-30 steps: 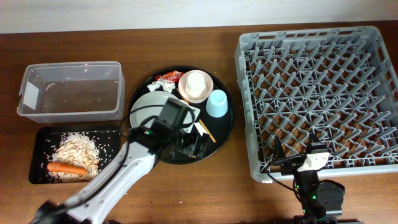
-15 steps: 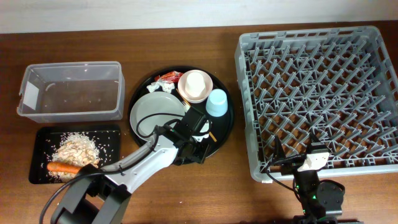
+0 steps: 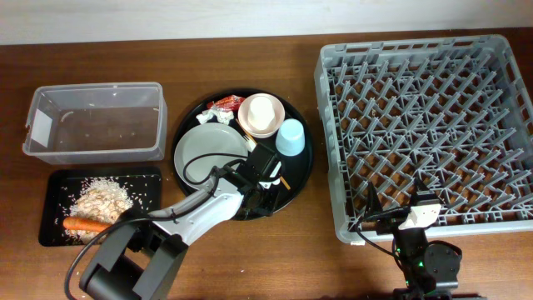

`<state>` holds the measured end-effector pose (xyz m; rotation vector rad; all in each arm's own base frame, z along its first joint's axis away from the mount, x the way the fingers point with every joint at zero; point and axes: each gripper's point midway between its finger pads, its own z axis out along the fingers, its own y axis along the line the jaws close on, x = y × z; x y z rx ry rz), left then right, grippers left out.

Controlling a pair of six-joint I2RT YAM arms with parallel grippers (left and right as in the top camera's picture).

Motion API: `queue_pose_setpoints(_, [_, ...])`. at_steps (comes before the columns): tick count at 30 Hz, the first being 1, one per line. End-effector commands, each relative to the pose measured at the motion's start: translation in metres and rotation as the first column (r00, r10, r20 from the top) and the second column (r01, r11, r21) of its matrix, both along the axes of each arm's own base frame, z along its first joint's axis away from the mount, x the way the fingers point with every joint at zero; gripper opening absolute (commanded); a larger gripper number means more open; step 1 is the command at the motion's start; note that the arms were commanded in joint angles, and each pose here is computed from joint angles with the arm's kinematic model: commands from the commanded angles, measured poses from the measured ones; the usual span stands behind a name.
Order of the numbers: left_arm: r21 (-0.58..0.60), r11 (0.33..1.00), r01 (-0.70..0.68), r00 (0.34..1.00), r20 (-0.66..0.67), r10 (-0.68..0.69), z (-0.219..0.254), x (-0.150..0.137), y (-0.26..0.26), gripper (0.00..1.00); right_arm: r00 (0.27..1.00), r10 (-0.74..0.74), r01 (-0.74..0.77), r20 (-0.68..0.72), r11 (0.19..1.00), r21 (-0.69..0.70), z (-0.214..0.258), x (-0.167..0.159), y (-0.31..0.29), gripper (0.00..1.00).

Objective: Sort waste into correct bins and load items into the dishwasher rack
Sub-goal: 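Grasp the brown food scrap and drop it on the black tray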

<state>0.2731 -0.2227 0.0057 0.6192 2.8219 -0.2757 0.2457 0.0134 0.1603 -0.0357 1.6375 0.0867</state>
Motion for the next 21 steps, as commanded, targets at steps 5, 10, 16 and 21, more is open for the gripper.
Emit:
queue_pose_setpoints(5, [0.008,1.000,-0.003,1.000,-0.013,0.003,0.030,0.014,-0.012,0.13,1.000,-0.011,0.011,-0.005,1.000,0.009,-0.003,0.000,-0.002,0.99])
queue_pose_setpoints(10, [0.098,0.984,-0.147,0.988,0.066,0.141,0.101,0.047,0.038,0.09,1.000,-0.011,0.011,-0.005,1.000,0.009,-0.003,0.000,-0.002,0.99])
queue_pose_setpoints(16, [0.124,0.783,-0.609,0.792,0.030,0.610,0.144,0.041,0.211,0.09,1.000,-0.011,0.011,-0.005,1.000,0.009,-0.003,0.000,-0.002,0.99])
queue_pose_setpoints(21, [0.187,0.526,-0.830,0.536,0.002,0.844,0.113,0.014,0.296,0.09,1.000,-0.011,0.011,-0.005,1.000,0.009,-0.003,0.000,-0.002,0.99])
